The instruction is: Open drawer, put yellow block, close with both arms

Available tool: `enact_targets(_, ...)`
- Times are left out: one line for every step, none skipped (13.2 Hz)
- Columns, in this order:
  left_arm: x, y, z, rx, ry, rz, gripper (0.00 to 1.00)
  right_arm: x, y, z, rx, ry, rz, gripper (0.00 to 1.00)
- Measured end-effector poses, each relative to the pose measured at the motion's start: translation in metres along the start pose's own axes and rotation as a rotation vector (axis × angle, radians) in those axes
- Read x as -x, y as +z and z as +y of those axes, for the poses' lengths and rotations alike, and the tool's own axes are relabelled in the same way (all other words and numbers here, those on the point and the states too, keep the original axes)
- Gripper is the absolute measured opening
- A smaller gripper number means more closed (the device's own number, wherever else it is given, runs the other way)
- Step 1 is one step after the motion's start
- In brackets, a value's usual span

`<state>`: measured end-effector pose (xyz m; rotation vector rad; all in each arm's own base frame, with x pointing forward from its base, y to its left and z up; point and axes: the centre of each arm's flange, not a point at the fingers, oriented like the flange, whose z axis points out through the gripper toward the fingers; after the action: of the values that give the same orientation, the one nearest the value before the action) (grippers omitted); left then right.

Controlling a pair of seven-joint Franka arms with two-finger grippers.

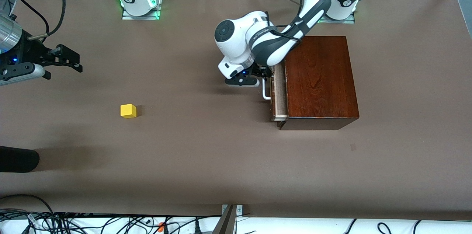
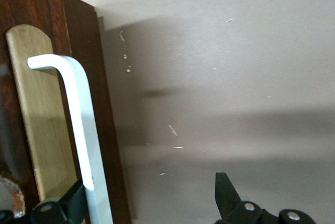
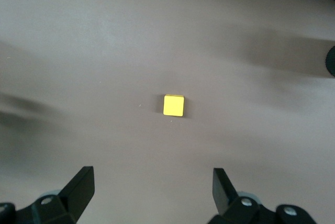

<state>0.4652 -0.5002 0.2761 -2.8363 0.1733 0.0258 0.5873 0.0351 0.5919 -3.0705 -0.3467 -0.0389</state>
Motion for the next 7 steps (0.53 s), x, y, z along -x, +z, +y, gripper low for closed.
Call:
enact_targets(0.000,0.000,0.004,0.002,0.001,0.000,1.00,0.000,0.000,0.000,0.000,0.001,0.000,1.00)
enact_targets(-0.001,-0.002,0.006,0.005,-0.002,0.001,1.00,0.000,0.000,0.001,0.000,0.001,0.000,1.00)
enact_targets(-0.001,-0.005,0.013,0.018,-0.004,0.007,1.00,0.000,0.000,0.001,0.000,0.003,0.000,1.00)
enact_targets(-0.001,-0.006,0.020,0.023,-0.008,0.009,1.00,0.000,0.000,0.003,0.001,0.006,0.000,1.00)
enact_targets(-0.002,-0.005,0.022,0.014,-0.017,0.004,1.00,0.001,0.001,0.006,0.001,0.011,0.000,1.00)
enact_targets(-0.004,-0.006,0.024,0.011,-0.024,0.000,1.00,0.001,0.001,0.011,0.001,0.018,0.000,1.00)
enact_targets(-0.004,-0.009,0.031,0.027,-0.025,0.006,1.00,0.000,0.002,0.016,0.002,0.027,0.002,1.00)
